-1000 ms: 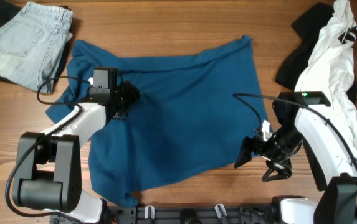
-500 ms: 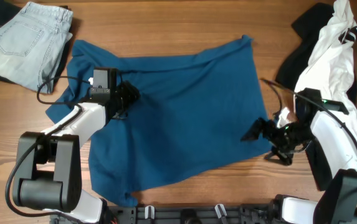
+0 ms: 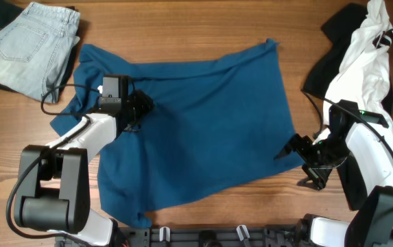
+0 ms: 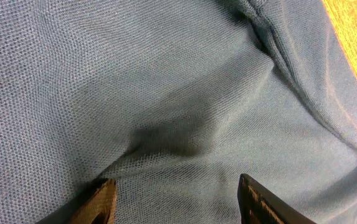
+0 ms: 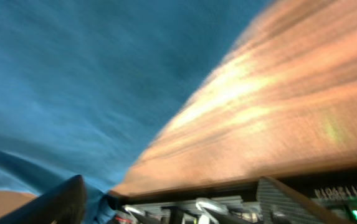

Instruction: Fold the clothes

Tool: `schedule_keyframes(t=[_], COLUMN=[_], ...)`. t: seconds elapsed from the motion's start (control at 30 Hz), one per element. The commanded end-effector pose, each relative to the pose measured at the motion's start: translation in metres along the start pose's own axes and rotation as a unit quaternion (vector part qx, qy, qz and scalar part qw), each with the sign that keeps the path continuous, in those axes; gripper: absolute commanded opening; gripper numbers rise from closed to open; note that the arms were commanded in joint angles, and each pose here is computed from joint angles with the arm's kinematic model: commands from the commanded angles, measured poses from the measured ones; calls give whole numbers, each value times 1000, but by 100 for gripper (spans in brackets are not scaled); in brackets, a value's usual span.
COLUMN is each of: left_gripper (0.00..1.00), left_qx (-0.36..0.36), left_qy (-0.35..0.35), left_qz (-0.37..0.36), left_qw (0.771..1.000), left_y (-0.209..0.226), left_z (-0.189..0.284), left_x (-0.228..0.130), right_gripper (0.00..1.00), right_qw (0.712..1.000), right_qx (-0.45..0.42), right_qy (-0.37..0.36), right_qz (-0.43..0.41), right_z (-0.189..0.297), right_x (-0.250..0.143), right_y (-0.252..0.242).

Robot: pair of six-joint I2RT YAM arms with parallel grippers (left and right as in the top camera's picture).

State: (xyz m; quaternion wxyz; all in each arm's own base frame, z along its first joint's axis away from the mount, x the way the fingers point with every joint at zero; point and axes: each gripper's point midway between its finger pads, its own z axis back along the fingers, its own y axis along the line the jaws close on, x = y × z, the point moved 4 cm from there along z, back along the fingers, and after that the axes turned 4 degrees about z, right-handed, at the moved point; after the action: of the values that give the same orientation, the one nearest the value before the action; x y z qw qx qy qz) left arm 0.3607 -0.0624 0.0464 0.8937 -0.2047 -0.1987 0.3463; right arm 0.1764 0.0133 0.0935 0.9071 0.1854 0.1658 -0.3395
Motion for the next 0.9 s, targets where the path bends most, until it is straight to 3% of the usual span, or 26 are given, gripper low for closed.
schedule_keyframes(t=[0.0, 0.1, 0.23, 0.3, 0.37, 0.43, 0.6, 0.63, 0.67, 0.87], left_gripper=[62, 62, 61, 62, 61, 61, 62, 61, 62, 61], left_qx=[15, 16, 14, 15, 14, 14, 14, 14, 14, 13], left_qy=[12, 13, 14, 15, 15, 15, 15, 15, 15, 16], left_qz=[-4, -4, -6, -6, -6, -6, -6, -6, -6, -6], left_qw=[1000, 1000, 1000, 1000, 1000, 1000, 1000, 1000, 1000, 1000], left_y=[13, 13, 13, 13, 13, 13, 13, 13, 13, 12], left_z=[-7, -7, -7, -7, -7, -7, -7, -7, -7, -7], left_x=[-5, -5, -6, -6, -6, -6, -6, -6, -6, -6], right_gripper=[99, 98, 90, 91, 100, 100, 99, 91, 89, 90], right_qw=[999, 1000, 997, 996, 996, 996, 997, 997, 996, 999], right_qx=[-21, 9, 62, 66, 68, 66, 58, 57, 57, 34], right_qy=[-5, -17, -39, -46, -48, -48, -55, -59, -64, -38], right_qz=[-29, -10, 35, 39, 36, 33, 9, 5, 7, 13], right_z=[-1, -1, 2, 3, 4, 5, 2, 0, -2, -18], right_x=[2, 9, 21, 24, 26, 26, 30, 33, 36, 39], right_y=[-7, 2, 17, 17, 15, 14, 4, 2, 0, -10])
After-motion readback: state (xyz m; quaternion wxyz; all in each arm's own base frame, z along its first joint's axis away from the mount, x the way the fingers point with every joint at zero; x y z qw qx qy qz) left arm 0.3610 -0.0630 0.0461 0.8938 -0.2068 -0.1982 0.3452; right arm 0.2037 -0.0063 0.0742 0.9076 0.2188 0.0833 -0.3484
